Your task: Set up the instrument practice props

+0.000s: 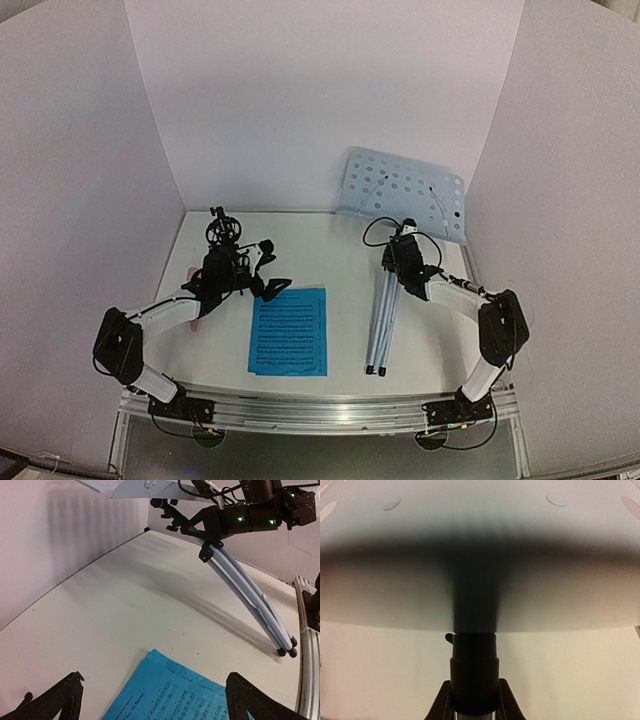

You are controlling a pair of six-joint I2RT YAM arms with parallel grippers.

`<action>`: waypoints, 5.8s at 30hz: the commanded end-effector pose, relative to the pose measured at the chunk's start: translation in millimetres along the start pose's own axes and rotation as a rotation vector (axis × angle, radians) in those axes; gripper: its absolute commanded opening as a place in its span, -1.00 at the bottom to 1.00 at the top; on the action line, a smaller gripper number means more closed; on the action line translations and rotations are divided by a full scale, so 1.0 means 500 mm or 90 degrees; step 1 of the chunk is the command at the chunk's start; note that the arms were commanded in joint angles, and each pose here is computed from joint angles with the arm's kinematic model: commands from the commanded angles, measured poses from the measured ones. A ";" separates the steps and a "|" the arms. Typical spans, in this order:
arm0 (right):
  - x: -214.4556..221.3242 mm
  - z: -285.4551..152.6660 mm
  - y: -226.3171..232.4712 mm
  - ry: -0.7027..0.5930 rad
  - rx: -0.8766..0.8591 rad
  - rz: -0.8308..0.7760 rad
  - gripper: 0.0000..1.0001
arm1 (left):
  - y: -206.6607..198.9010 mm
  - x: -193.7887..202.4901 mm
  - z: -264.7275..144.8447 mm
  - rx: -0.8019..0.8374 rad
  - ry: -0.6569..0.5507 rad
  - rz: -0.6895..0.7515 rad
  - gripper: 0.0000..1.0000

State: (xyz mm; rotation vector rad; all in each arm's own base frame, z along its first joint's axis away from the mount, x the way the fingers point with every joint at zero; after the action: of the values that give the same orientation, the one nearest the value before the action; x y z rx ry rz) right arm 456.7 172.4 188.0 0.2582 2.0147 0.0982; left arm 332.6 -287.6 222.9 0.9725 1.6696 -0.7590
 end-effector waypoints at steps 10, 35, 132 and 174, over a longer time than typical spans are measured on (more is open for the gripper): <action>-0.452 -0.260 0.106 -0.550 -0.158 0.139 -1.00 | -0.053 -0.154 0.226 0.125 -0.077 -0.094 0.73; -0.532 -0.340 0.181 -0.811 -0.250 0.057 -1.00 | -0.018 -0.226 0.472 0.004 -0.192 0.080 0.50; -0.207 -0.281 0.101 -0.395 -0.248 -0.234 -1.00 | -0.120 -0.059 0.430 0.093 0.038 0.138 -1.00; 0.031 -0.167 0.043 -0.016 -0.410 -0.231 0.30 | -0.123 -0.058 0.443 0.124 0.028 0.079 -1.00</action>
State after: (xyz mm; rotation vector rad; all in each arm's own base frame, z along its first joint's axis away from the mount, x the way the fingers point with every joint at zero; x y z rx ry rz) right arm 362.0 188.4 202.6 -0.4331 1.9362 0.4350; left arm 375.8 -513.0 221.8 1.1936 1.4995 -0.8632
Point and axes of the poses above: each gripper's point midway between its finger pads, its own z axis out along the fingers, its own y axis along the line the jaws close on, x = y × z, the point moved 2 cm from there along -z, back along the fingers, and after that the axes turned 1 degree about z, right-handed, at the moved point
